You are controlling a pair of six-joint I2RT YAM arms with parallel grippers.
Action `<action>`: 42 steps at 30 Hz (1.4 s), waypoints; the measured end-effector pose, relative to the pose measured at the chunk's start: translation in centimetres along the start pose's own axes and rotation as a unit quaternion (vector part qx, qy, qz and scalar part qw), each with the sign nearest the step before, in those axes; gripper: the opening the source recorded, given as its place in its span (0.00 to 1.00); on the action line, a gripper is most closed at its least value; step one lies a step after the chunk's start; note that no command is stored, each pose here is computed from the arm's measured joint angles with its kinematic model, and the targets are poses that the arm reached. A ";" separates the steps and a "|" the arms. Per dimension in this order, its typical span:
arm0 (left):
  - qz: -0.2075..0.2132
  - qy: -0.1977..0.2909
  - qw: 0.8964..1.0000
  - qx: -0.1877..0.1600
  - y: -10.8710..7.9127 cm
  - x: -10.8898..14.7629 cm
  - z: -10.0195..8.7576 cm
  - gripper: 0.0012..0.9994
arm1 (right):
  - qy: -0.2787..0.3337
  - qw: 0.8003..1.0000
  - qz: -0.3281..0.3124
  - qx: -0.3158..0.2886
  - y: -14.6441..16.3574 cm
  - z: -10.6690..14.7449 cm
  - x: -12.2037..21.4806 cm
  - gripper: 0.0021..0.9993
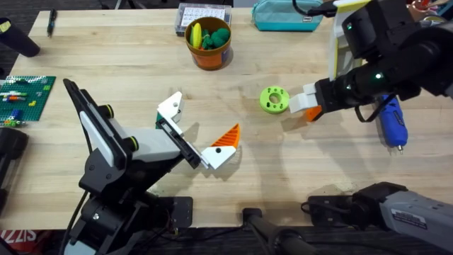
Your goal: Pick up the gripper from the table and insert it into the empty holder that is missing its gripper. Then pick up a screw, insert it into the mounting hole, and use the screwdriver to tighten it. Finally, clean up the table by picking up the vegetable and placing it into the bucket.
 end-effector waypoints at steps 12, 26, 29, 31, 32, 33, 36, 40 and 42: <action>0.001 -0.003 1.000 -0.001 0.0 0.0 -0.2 0.99 | -0.043 0.998 0.054 -0.005 -1.8 -1.5 2.8 0.94; 0.000 -0.003 1.000 -0.001 0.0 0.0 -0.2 0.99 | 0.033 0.996 0.052 -0.061 -1.8 1.2 0.9 0.94; 0.000 -0.003 1.000 -0.001 0.0 0.0 -0.2 0.99 | 0.055 0.994 0.053 -0.071 -2.2 1.8 -0.2 0.94; -0.001 -0.003 1.000 -0.001 0.0 0.0 -0.2 0.99 | 0.066 0.994 0.051 -0.077 -2.4 2.1 -0.6 0.94; 0.000 -0.003 1.000 -0.001 0.0 0.0 -0.2 0.99 | 0.070 0.993 0.049 -0.079 -2.4 2.1 -0.8 0.94; -0.001 -0.003 1.000 -0.001 0.0 0.0 -0.2 0.99 | 0.073 0.993 0.046 -0.083 -2.5 2.2 -1.0 0.94; -0.001 -0.003 1.000 -0.001 0.0 0.0 -0.2 0.99 | 0.081 0.992 0.036 -0.088 -2.4 2.2 -1.5 0.94; -0.001 -0.003 1.000 -0.001 0.0 0.0 -0.2 0.99 | 0.088 0.992 0.027 -0.085 -2.4 2.0 -2.4 0.94; -0.001 -0.003 1.000 -0.001 0.0 0.0 -0.2 0.99 | 0.097 0.992 0.025 -0.082 -2.3 2.1 -2.8 0.91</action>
Point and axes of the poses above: each hand's point on the last joint's axis, 136 mm out from that joint toward the fingers, its own x axis back along the fingers, its own y axis along the line the jaws close on, z = x × y, the point moved 1 cm from there along x, back along the fingers, and after that the axes turned 12 degrees about x, right-handed, at the moved point
